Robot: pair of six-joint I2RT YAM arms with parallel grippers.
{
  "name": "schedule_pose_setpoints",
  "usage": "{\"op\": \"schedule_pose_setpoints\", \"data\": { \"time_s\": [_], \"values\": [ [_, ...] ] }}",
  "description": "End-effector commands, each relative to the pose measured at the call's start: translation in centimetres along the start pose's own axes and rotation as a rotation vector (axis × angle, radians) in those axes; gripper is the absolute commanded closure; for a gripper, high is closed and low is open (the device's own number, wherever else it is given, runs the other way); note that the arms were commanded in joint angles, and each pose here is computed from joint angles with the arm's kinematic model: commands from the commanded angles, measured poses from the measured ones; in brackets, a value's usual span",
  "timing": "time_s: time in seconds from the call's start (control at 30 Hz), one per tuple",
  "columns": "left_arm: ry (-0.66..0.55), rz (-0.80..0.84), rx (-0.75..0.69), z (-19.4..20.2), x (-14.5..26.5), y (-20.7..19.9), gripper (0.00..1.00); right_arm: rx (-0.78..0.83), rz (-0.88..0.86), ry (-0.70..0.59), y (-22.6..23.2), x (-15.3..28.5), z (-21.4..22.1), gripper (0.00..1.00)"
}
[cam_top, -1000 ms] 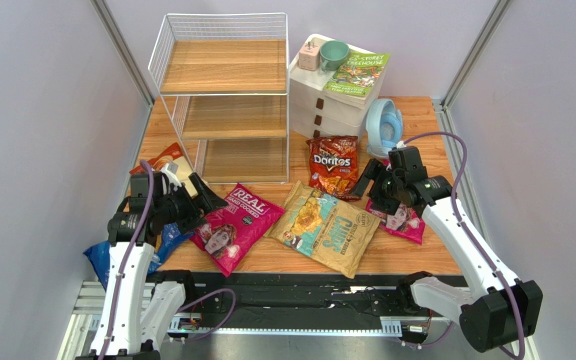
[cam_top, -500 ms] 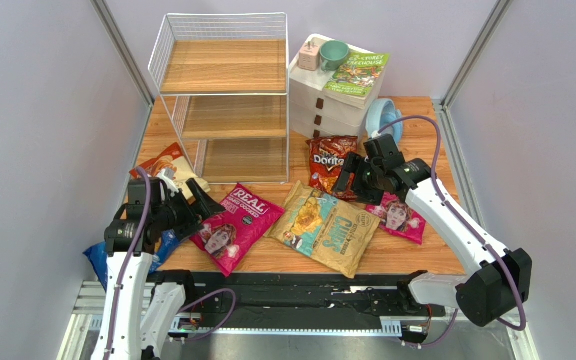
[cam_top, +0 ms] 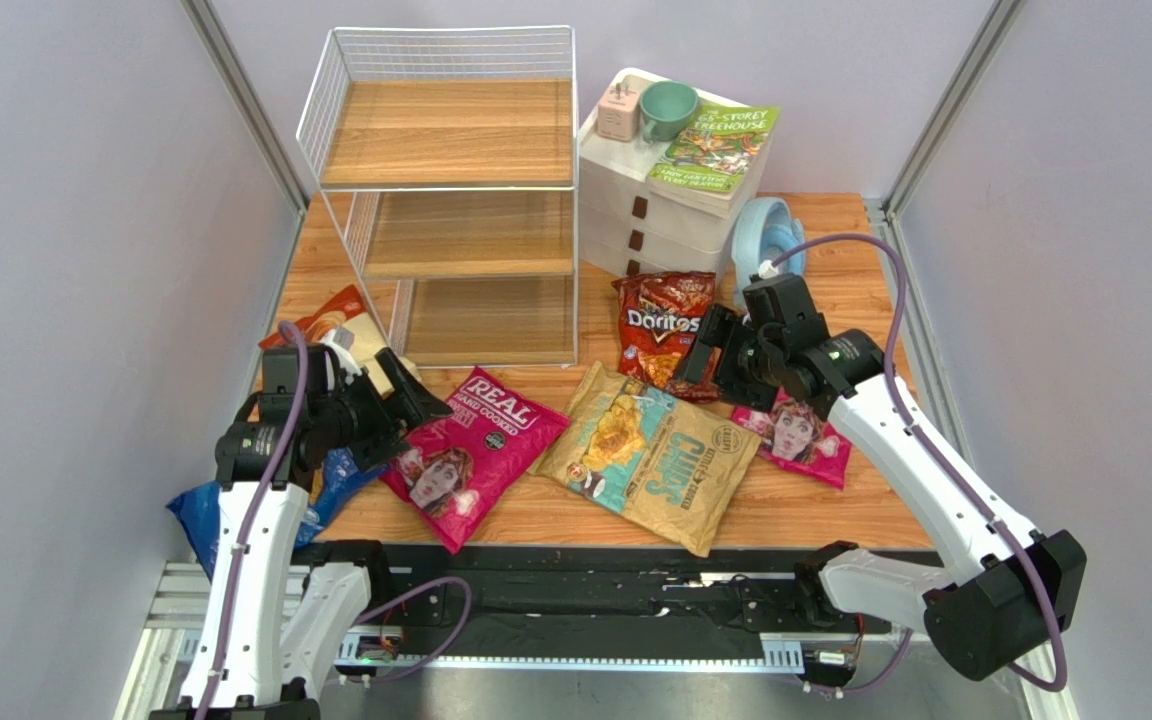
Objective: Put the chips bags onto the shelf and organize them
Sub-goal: Pick up the potato chip from the center of the board.
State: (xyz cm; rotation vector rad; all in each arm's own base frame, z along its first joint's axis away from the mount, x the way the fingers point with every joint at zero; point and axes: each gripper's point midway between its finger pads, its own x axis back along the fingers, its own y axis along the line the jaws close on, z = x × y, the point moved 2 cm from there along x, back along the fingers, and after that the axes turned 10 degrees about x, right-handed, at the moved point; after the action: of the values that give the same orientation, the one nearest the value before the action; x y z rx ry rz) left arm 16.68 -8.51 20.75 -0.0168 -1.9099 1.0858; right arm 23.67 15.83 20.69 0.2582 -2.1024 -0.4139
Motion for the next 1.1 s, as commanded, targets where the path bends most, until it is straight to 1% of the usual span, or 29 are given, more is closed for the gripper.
{"op": "schedule_pose_setpoints", "data": {
  "time_s": [0.0,0.13,0.17,0.2,0.27,0.3,0.33,0.37,0.43,0.47,0.5,0.57,0.63,0.67,0.7,0.73,0.83,0.87,0.93,0.97,1.03,1.07],
  "values": [
    [-0.037,0.063,-0.028,-0.4,1.3,-1.8,0.02,-0.005,0.001,-0.037,-0.2,0.1,-0.4,0.20],
    [-0.037,0.063,-0.030,-0.3,1.4,-1.6,0.02,-0.058,0.046,-0.078,-1.8,0.8,-0.7,0.20],
    [-0.037,0.065,-0.032,-0.2,1.4,-1.6,0.02,-0.090,0.059,-0.096,-2.6,0.8,-1.0,0.20],
    [-0.038,0.067,-0.030,-0.1,1.5,-1.6,0.02,-0.113,0.074,-0.087,-3.4,0.5,-0.6,0.20],
    [-0.040,0.064,-0.029,0.0,1.4,-1.4,0.02,-0.185,0.064,-0.100,-4.6,0.7,-0.9,0.20],
    [-0.043,0.059,-0.030,-0.1,1.4,-1.3,0.02,-0.198,0.058,-0.110,-5.0,0.6,-1.2,0.20],
    [-0.042,0.059,-0.033,-0.1,1.5,-1.4,0.02,-0.176,0.073,-0.120,-5.8,0.6,-1.4,0.20],
    [-0.037,0.059,-0.030,0.0,1.5,-1.4,0.02,-0.206,0.123,-0.153,-7.8,0.8,-2.6,0.20],
    [-0.016,0.061,-0.018,0.2,1.1,-1.3,0.02,-0.239,0.189,-0.209,-10.3,1.8,-4.6,0.15],
    [-0.007,0.063,-0.010,0.3,0.9,-1.2,0.02,-0.268,0.240,-0.234,-11.8,2.1,-5.5,0.15],
    [0.009,0.069,0.002,0.5,0.6,-1.2,0.02,-0.273,0.272,-0.269,-12.5,2.8,-6.5,0.13],
    [0.012,0.087,0.008,0.5,0.4,-1.3,0.02,-0.284,0.273,-0.317,-12.7,3.5,-8.4,0.12],
    [0.034,0.100,0.023,0.9,0.1,-1.2,0.02,-0.307,0.293,-0.322,-13.5,3.5,-9.1,0.10],
    [0.039,0.103,0.028,1.0,-0.1,-1.2,0.02,-0.342,0.308,-0.320,-14.4,3.4,-9.2,0.07],
    [0.050,0.109,0.036,1.1,-0.4,-1.1,0.03,-0.364,0.323,-0.289,-15.2,2.6,-8.9,0.02],
    [0.057,0.120,0.038,1.2,-0.5,-1.2,0.05,-0.376,0.339,-0.272,-15.9,2.1,-8.6,0.01],
    [0.079,0.152,0.036,1.7,-0.4,-1.5,0.06,-0.428,0.409,-0.243,-19.0,1.0,-7.9,0.00],
    [0.077,0.158,0.037,1.9,-0.3,-1.4,0.06,-0.456,0.425,-0.269,-20.3,1.1,-8.2,0.00],
    [0.069,0.174,0.040,2.3,-0.1,-1.3,0.06,-0.532,0.460,-0.264,-22.3,0.9,-7.7,0.01],
    [0.065,0.178,0.037,2.4,0.0,-1.3,0.06,-0.587,0.485,-0.292,-24.0,1.4,-7.9,0.01],
    [0.067,0.193,0.019,2.5,0.2,-1.4,0.07,-0.636,0.491,-0.283,-25.6,0.9,-7.9,0.01],
    [0.076,0.197,0.014,2.6,0.2,-1.5,0.08,-0.655,0.497,-0.305,-26.7,1.2,-8.3,0.01]
  ]
}}
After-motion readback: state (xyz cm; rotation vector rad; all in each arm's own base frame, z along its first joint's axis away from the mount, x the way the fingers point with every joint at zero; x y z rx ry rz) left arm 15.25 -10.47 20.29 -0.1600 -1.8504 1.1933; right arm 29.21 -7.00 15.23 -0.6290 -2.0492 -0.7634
